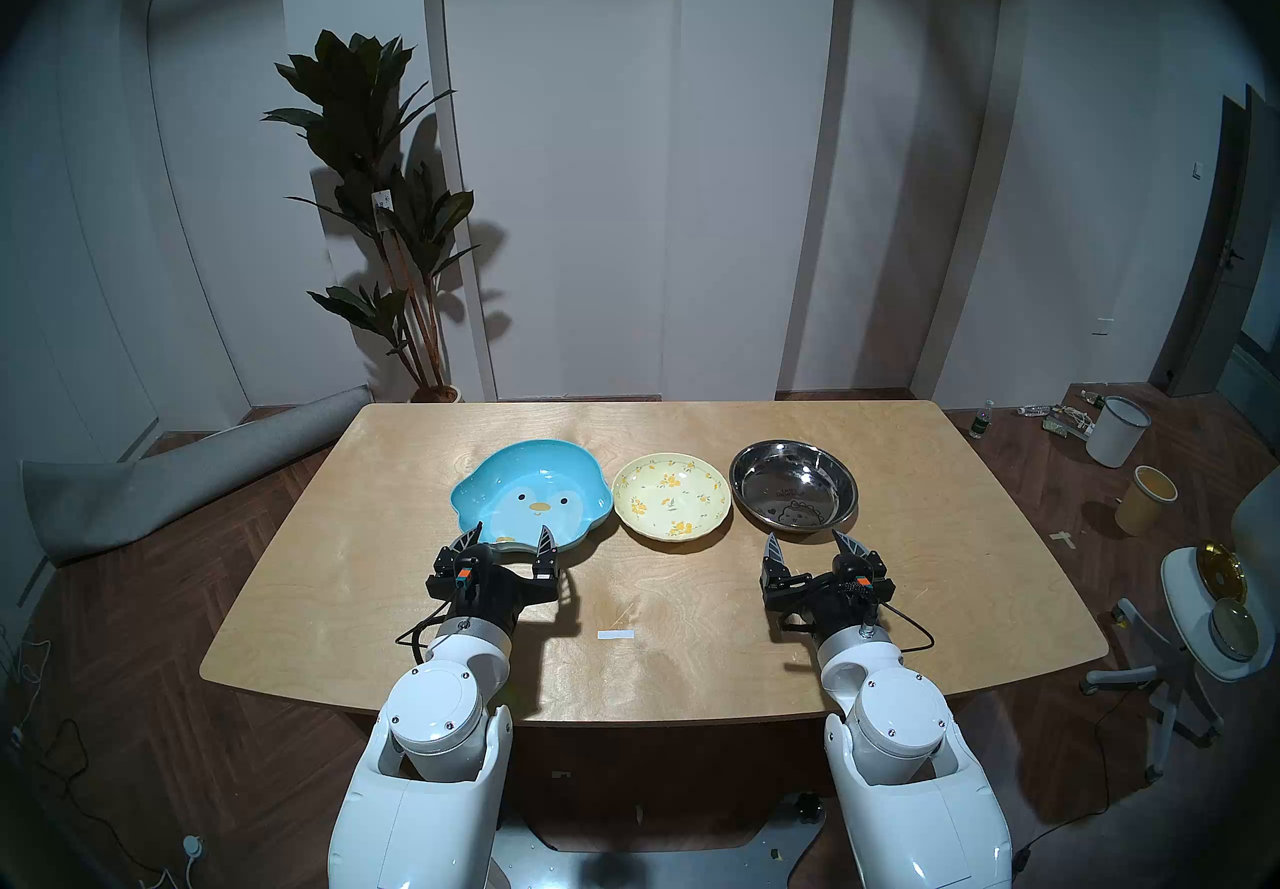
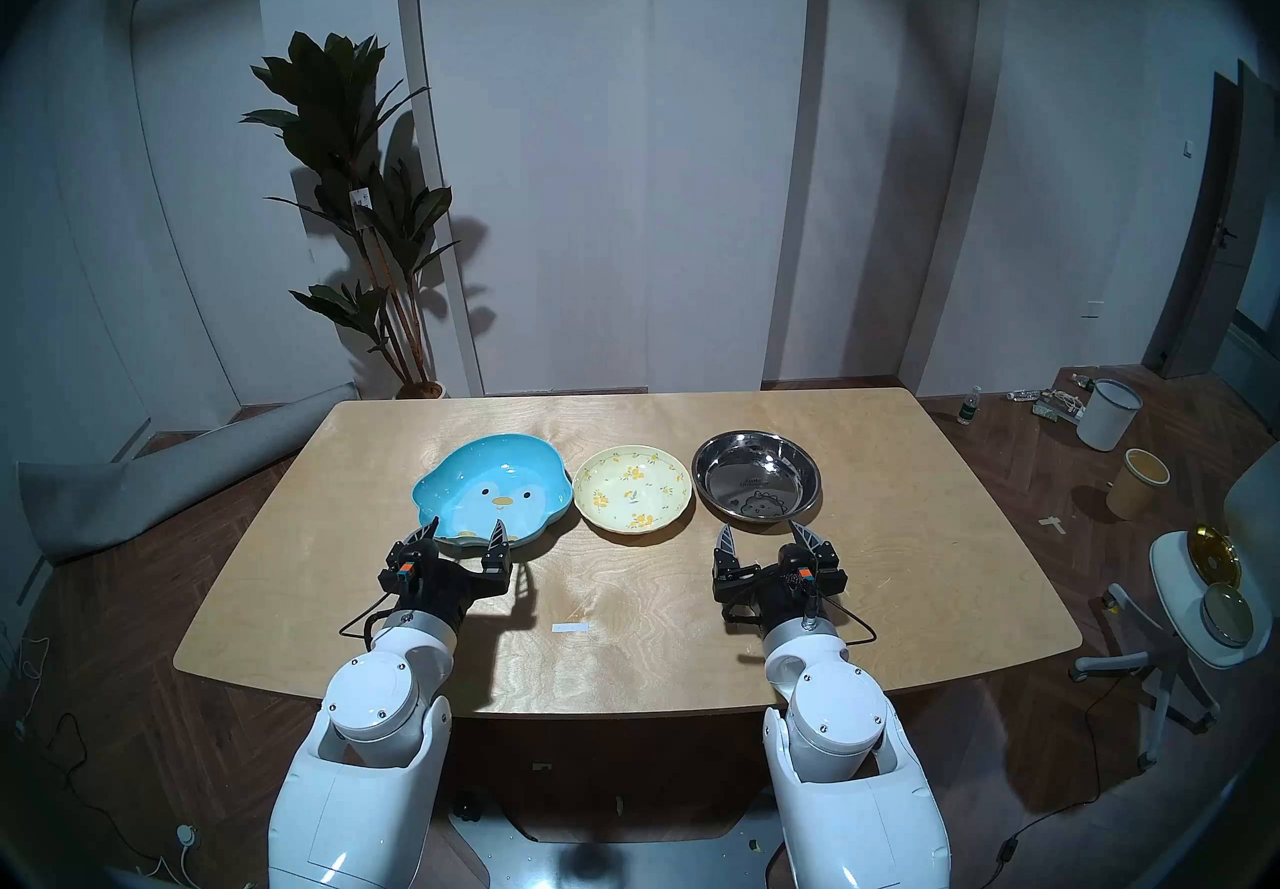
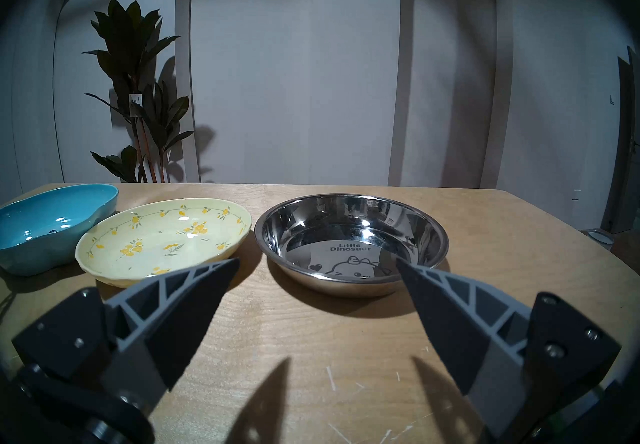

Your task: Stack the plates into one stack

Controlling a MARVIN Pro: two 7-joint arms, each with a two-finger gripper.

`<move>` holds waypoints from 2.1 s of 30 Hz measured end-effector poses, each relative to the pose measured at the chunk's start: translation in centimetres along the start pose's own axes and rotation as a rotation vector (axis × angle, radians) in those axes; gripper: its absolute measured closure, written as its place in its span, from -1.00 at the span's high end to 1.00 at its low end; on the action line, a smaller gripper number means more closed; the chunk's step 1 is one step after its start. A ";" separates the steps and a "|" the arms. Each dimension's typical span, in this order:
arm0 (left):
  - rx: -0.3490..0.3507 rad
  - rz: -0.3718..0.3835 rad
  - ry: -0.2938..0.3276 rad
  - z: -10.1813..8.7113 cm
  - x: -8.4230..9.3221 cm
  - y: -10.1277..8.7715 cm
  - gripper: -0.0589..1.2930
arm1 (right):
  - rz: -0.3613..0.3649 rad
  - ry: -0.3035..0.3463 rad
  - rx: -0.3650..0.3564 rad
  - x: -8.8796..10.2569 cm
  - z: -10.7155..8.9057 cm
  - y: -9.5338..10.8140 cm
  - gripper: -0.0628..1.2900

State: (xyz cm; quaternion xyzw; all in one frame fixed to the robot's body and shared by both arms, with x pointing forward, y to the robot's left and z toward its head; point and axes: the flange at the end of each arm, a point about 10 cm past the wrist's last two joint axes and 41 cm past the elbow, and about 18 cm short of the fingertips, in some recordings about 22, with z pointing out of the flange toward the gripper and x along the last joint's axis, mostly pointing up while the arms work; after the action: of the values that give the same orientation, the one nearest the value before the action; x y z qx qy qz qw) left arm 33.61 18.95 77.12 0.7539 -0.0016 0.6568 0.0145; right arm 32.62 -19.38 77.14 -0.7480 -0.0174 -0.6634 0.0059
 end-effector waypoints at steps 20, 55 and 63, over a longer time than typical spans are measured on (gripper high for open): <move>0.060 0.002 0.058 -0.1 3.1 -6.9 0.91 | 0.293 0.128 -0.045 2.6 -2.3 1.1 0.91; 0.051 -0.019 0.059 1.3 4.9 -8.7 0.91 | 1.102 0.177 -0.454 4.9 -4.0 4.9 0.91; 0.048 -0.010 0.062 1.2 5.0 -8.1 0.91 | 1.129 0.228 -0.460 5.2 -3.7 4.4 0.91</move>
State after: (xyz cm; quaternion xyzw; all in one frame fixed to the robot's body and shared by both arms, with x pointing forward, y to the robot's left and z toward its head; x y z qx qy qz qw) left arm 35.70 27.11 81.72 0.7332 0.0184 0.6798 -0.0004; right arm 29.71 -23.85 82.80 -0.5484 0.5251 -0.6204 0.1966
